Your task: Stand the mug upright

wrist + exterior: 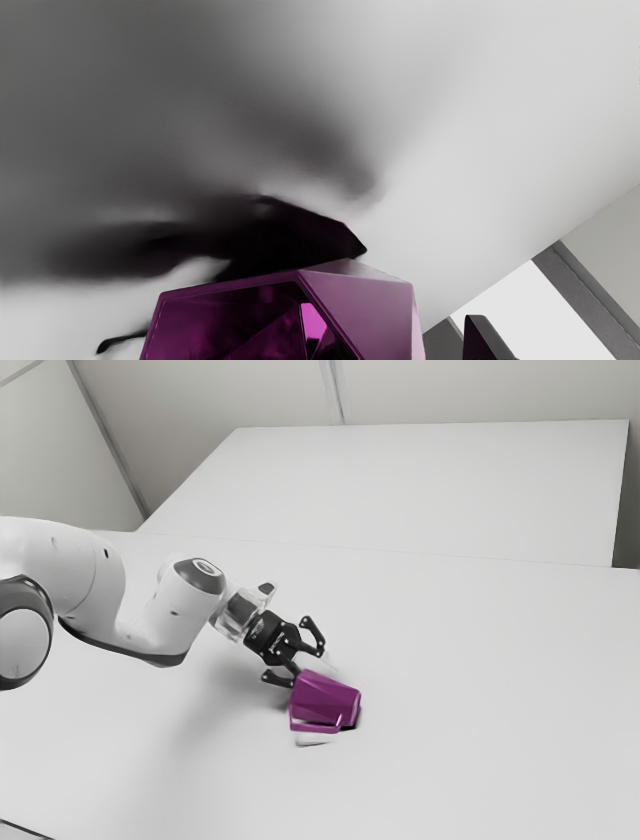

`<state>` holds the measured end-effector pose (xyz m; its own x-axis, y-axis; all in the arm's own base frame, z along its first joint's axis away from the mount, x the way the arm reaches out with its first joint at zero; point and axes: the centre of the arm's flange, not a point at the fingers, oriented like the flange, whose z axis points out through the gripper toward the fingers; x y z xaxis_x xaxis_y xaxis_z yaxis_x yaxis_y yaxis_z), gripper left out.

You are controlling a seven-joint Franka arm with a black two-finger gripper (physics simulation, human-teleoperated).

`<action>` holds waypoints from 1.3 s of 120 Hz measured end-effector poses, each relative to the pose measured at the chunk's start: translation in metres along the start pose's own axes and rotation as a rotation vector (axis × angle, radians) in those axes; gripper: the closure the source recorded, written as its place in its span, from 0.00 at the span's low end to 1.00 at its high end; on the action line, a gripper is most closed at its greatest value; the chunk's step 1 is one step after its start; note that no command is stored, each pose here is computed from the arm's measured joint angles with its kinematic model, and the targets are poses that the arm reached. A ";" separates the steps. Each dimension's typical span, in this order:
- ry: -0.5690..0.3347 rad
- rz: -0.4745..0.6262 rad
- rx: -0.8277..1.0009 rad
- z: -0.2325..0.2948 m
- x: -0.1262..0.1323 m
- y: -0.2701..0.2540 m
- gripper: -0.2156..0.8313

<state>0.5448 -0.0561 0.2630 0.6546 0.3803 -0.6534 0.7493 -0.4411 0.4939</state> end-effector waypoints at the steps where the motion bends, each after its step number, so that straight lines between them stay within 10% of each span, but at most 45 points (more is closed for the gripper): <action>1: 0.000 0.000 0.000 0.000 0.000 0.000 0.73; 37: 0.027 0.027 0.028 -0.005 -0.005 0.010 0.90; 101: 0.321 0.433 0.593 -0.045 -0.086 0.059 0.95; 156: 0.474 0.548 0.921 -0.055 -0.075 0.047 0.95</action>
<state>0.5369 -0.0606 0.3671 0.9850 0.1358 -0.1065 0.1269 -0.9882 -0.0859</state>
